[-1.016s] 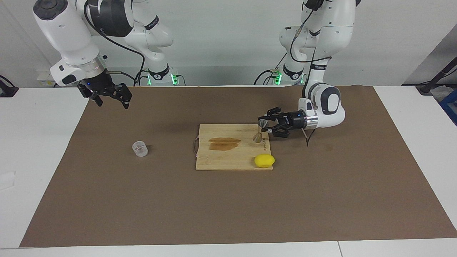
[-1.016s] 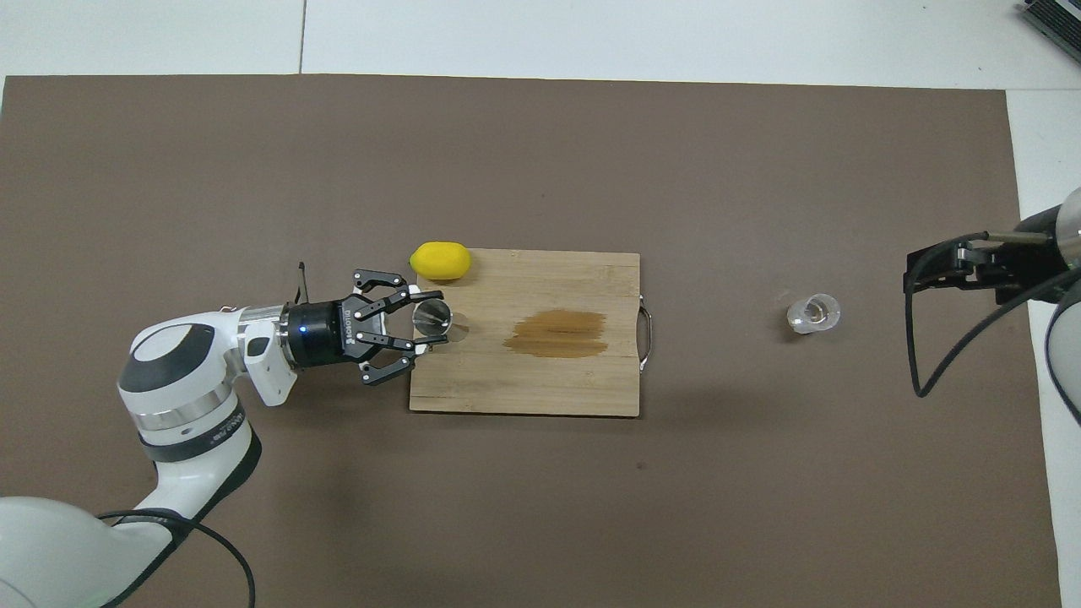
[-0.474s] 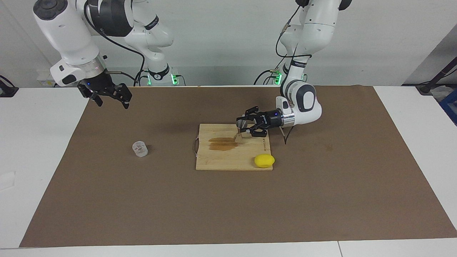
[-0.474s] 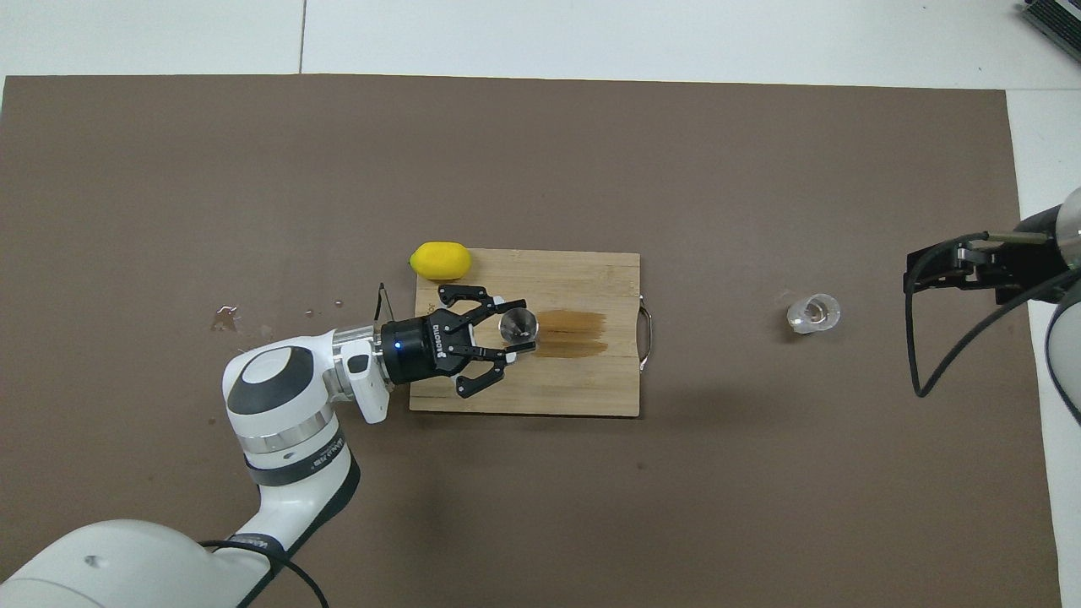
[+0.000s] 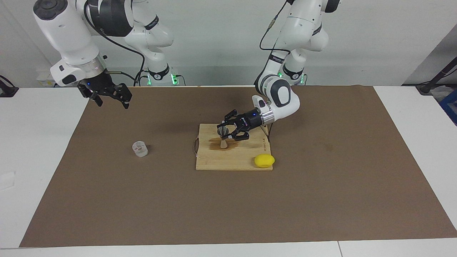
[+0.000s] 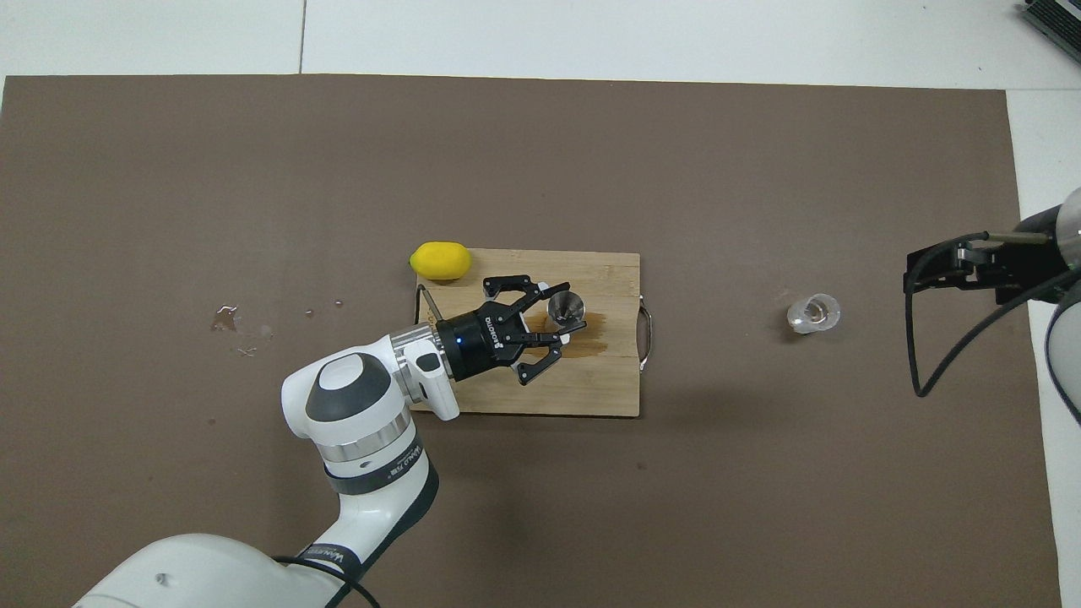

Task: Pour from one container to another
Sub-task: 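Set the metal cup down on the board and open the left gripper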

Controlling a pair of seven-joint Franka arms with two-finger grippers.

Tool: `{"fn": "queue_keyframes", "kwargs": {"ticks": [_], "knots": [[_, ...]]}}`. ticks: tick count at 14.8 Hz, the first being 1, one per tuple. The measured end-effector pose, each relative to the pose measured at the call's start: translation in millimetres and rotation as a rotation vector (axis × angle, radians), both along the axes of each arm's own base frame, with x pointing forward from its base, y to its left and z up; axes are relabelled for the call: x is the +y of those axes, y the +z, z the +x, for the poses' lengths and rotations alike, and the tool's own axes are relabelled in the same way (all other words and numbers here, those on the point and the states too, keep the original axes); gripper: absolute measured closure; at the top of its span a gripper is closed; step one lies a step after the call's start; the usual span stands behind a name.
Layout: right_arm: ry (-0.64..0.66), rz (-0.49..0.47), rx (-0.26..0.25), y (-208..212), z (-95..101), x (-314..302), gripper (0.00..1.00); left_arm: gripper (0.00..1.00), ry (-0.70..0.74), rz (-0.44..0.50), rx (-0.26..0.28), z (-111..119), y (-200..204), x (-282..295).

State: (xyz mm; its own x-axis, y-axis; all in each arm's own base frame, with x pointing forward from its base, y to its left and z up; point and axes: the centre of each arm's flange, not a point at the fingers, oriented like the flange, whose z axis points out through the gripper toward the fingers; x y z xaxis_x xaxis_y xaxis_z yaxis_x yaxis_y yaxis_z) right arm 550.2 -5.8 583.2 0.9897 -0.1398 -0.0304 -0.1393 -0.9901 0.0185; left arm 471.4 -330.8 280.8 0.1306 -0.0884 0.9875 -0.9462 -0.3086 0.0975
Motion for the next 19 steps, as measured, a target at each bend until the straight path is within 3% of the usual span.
{"fn": "queue_keyframes", "kwargs": {"ticks": [6, 8, 10, 11, 19], "knots": [[0.0, 0.0, 0.0, 0, 0.0, 0, 0.0, 0.44, -0.001, 0.014, -0.022, -1, -8, -1], [0.0, 0.0, 0.0, 0, 0.0, 0, 0.0, 0.29, -0.001, 0.018, -0.019, -1, -11, -1], [0.0, 0.0, 0.0, 0, 0.0, 0, 0.0, 0.06, -0.002, 0.019, -0.017, -2, -12, -1], [0.0, 0.0, 0.0, 0, 0.0, 0, 0.0, 0.0, -0.002, 0.019, -0.018, -2, -12, -1], [0.0, 0.0, 0.0, 0, 0.0, 0, 0.0, 0.0, 0.006, 0.007, -0.031, -5, -1, 11]]}}
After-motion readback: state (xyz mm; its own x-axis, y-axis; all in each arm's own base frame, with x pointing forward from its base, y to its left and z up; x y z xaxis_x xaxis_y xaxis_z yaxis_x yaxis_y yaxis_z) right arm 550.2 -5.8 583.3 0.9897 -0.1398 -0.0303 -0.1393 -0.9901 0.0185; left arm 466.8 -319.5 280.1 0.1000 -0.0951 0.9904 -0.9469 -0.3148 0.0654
